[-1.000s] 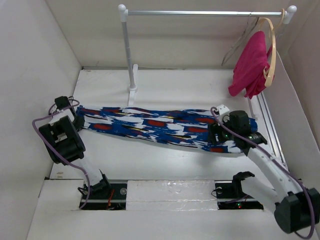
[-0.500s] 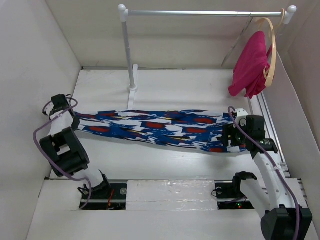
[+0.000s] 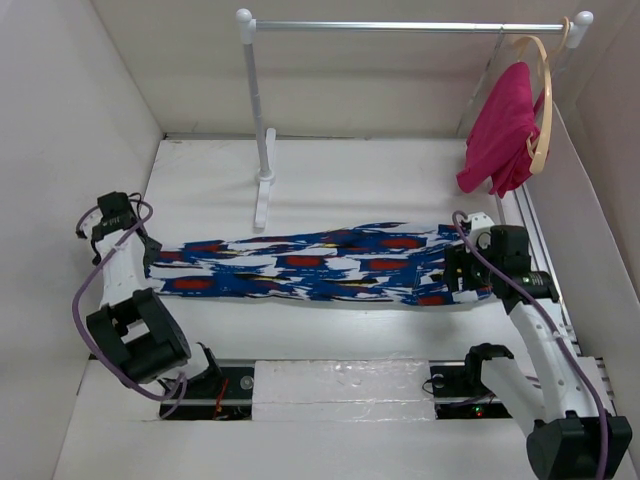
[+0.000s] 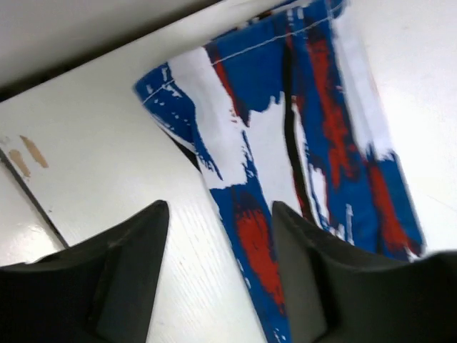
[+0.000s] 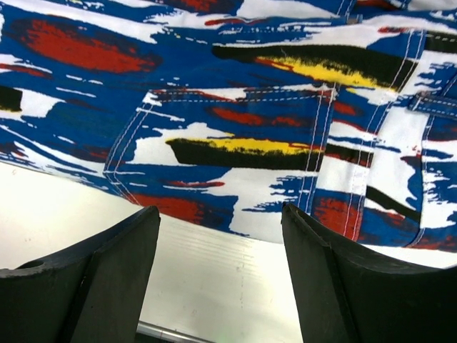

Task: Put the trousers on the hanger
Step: Fold the trousers

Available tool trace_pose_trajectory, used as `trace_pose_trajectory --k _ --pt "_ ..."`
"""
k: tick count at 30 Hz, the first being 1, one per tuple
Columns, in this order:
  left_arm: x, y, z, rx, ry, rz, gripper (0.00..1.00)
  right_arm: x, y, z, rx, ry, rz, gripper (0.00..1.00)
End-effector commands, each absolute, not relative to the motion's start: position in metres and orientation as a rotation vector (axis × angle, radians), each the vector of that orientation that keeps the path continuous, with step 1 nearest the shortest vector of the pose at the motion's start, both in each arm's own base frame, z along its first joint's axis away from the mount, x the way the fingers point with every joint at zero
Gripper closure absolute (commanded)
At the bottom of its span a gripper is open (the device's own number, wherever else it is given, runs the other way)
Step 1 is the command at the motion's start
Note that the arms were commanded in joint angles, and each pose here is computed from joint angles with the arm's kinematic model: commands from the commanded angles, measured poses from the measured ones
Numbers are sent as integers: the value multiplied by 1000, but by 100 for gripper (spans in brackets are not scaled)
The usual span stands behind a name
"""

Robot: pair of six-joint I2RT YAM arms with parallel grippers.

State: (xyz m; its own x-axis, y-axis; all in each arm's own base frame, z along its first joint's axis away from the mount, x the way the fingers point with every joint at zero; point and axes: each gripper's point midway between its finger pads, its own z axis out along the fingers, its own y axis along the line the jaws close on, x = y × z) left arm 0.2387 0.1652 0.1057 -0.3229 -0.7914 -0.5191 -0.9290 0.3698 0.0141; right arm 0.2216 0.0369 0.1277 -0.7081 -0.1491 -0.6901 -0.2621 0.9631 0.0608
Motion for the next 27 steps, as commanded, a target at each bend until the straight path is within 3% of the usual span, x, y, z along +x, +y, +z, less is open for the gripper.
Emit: trace_pose_trajectory --k 1,2,4,7,11,13,19,22,24,27 --pt "263 150 155 -1388 2151 267 43 224 34 140 -289 2351 159 25" --pt "291 117 178 -1270 2164 107 40 225 37 139 -293 2359 182 25" --pt "305 104 187 -1211 2153 30 40 226 39 142 -292 2360 195 25" --pt "338 31 204 -978 2168 -276 42 230 37 146 -227 2361 228 26" --pt "353 -77 208 -617 2233 -529 45 234 19 140 11 2349 310 27" --pt "342 -147 198 -381 2302 -631 46 237 9 134 199 2297 388 27" --pt "301 -233 185 -48 2332 -713 46 237 -38 128 447 2268 249 24" --pt "275 -265 174 104 2345 -709 46 232 -68 134 547 2283 109 22" --pt "266 -277 169 147 2341 -709 46 220 -104 133 695 2272 -38 16" --pt "249 -288 161 186 2353 -711 46 203 -130 110 884 2276 -15 15"
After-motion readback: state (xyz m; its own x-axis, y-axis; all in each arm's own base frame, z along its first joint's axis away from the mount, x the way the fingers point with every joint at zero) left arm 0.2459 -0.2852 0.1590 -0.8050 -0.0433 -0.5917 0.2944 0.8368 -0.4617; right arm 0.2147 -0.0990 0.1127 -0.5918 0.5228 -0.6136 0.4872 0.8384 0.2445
